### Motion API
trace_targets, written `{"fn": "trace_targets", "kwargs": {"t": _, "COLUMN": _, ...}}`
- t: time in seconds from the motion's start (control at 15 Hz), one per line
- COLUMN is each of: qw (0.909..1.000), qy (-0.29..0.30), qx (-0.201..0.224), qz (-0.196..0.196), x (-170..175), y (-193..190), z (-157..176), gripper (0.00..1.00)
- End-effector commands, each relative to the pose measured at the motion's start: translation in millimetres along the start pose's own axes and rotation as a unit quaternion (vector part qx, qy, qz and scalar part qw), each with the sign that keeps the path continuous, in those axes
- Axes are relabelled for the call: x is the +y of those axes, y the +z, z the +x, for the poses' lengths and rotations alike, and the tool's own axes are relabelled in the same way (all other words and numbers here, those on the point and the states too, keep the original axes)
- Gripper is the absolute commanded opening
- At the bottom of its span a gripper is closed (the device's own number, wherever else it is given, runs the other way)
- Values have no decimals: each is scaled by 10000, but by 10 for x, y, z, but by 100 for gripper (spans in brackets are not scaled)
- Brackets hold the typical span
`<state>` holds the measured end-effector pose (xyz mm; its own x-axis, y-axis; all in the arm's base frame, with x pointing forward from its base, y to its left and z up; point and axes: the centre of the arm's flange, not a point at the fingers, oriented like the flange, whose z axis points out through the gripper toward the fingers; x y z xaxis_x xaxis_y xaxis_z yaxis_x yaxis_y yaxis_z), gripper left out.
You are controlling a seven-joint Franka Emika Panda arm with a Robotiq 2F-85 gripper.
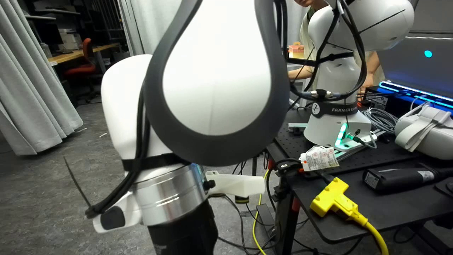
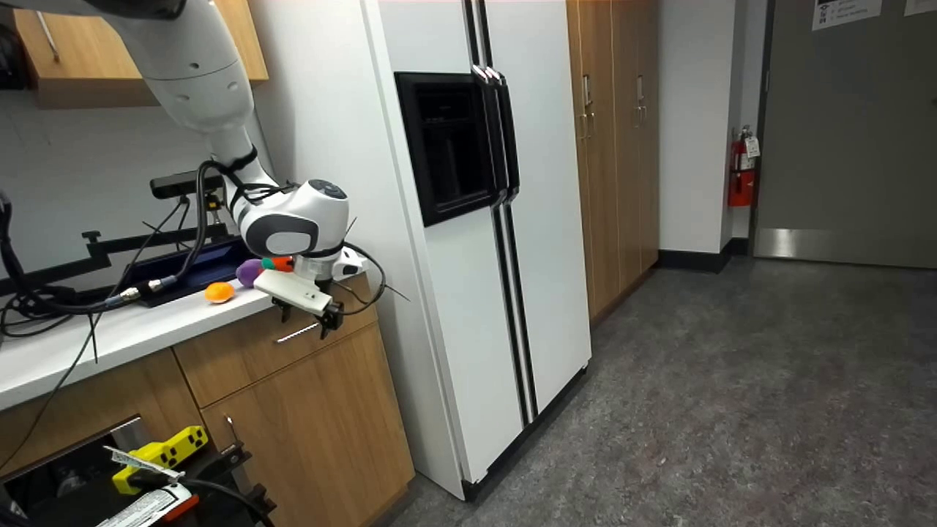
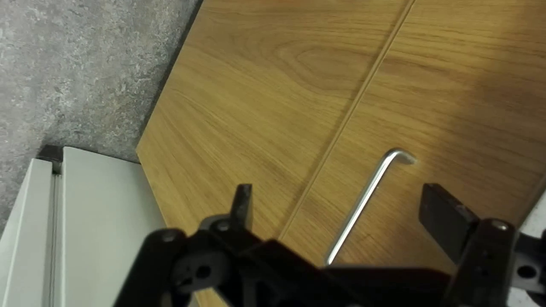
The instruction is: Fully open the drawer
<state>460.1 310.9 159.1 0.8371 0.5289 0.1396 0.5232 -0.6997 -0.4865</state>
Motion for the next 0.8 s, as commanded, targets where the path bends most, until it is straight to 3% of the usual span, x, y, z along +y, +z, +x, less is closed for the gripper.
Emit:
{"fn": "trace_targets", "kwargs": {"t": 0.0, "qw": 9999, "qy": 15, "qx": 105, "qz": -13, "x": 69, "y": 19, "z": 12, "gripper": 100}}
{"fn": "trace_targets", "kwargs": {"t": 0.6, "qw": 9997, "qy": -208, "qx": 67, "qz": 124, "x": -271, "y": 634, "z": 31, "gripper": 100}}
{"fn": "trace_targets", "kwargs": {"t": 0.73, "qw": 9994, "qy": -329, "qx": 86, "qz": 64, "x": -80, "y": 458, "z": 127, "gripper": 100}}
